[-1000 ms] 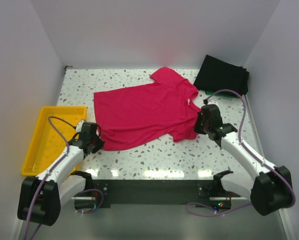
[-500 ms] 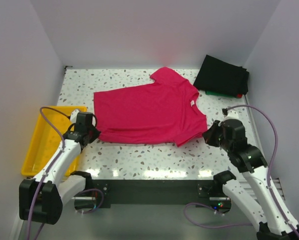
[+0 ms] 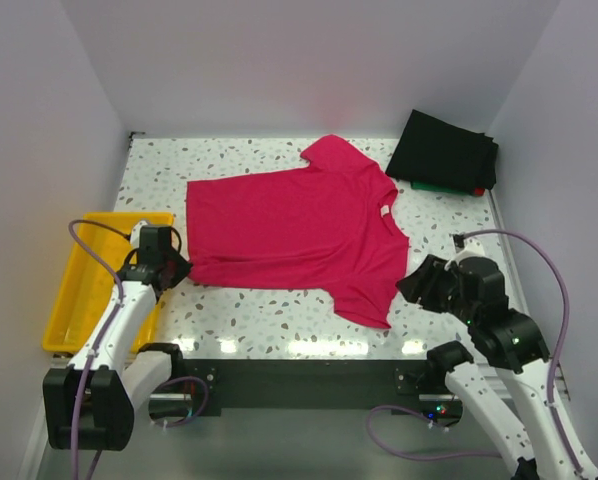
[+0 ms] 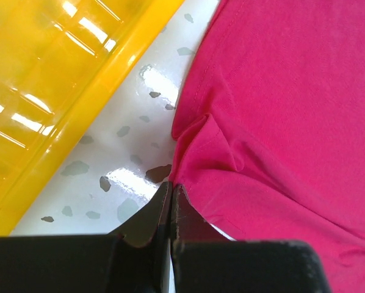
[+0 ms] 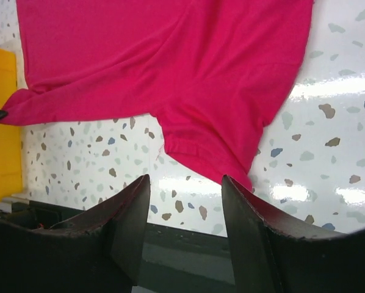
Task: Fold and stack the t-shirts
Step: Flatten the tshirt out
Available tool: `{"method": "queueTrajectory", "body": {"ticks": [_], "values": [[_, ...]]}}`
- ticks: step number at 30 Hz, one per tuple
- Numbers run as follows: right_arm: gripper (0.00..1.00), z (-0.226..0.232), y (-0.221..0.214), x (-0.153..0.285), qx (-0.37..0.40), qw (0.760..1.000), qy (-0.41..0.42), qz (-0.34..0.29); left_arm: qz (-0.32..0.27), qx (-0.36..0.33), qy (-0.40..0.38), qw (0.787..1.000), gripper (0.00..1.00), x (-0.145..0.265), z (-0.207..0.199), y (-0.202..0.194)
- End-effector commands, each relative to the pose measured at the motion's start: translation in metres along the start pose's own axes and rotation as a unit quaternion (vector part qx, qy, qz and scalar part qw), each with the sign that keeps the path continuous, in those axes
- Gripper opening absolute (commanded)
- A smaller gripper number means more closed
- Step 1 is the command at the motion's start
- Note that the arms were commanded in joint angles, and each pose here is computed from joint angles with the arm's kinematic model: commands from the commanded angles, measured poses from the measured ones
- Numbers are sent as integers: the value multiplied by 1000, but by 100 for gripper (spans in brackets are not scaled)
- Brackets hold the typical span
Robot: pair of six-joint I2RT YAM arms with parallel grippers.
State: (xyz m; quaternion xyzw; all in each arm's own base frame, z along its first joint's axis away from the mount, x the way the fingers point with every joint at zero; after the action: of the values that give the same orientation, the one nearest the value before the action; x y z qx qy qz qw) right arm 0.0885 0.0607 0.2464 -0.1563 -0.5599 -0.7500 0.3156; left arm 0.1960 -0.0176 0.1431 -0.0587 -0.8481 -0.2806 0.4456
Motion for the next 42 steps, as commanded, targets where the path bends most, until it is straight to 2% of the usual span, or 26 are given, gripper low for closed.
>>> {"method": "queueTrajectory", "body": {"ticks": [1,3,10,14,21,28,31,35,36,38,42], "values": [[54,4,1,-25,-25,999,2,23,8,-5,-17,1000,0,1,1,-2],[54,2,-1,-44,-35,999,-10,38,10,-5,-20,1000,0,0,2,-3],[51,-16,16,-121,-56,989,-132,24,14,-13,-29,999,0,3,0,-3],[49,-50,11,-158,-86,976,-190,58,18,-14,-35,999,0,4,-1,-3],[47,-73,1,-188,-104,967,-221,71,19,-18,-37,999,0,4,-1,-3],[46,-80,-8,-206,-118,966,-215,86,16,-16,-31,999,0,3,0,-3],[41,-82,-13,-206,-124,965,-216,86,10,-2,-19,1000,0,0,3,-4],[26,-79,-19,-208,-131,968,-194,95,16,16,-6,1000,0,-8,5,-8],[19,-79,-19,-209,-132,968,-190,96,15,22,0,1000,0,-11,6,-9],[13,-76,-19,-210,-132,971,-175,99,11,27,9,1000,0,-15,10,-9],[8,-74,-18,-209,-127,974,-162,99,1,45,33,998,0,-20,17,-6]]}}
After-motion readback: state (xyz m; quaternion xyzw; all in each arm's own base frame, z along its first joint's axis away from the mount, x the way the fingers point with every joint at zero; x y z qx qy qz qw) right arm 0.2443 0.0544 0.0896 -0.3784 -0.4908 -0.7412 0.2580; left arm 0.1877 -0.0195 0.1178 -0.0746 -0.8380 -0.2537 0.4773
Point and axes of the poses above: each gripper's point midway between its finger pads, its own x axis back along the fingers, its own z axis along the line the jaws close on, y = z × x, the point moved 9 cm from there along x, back along the fingers, and after that the axes turned 14 degrees about x, right-handed, at the moved point
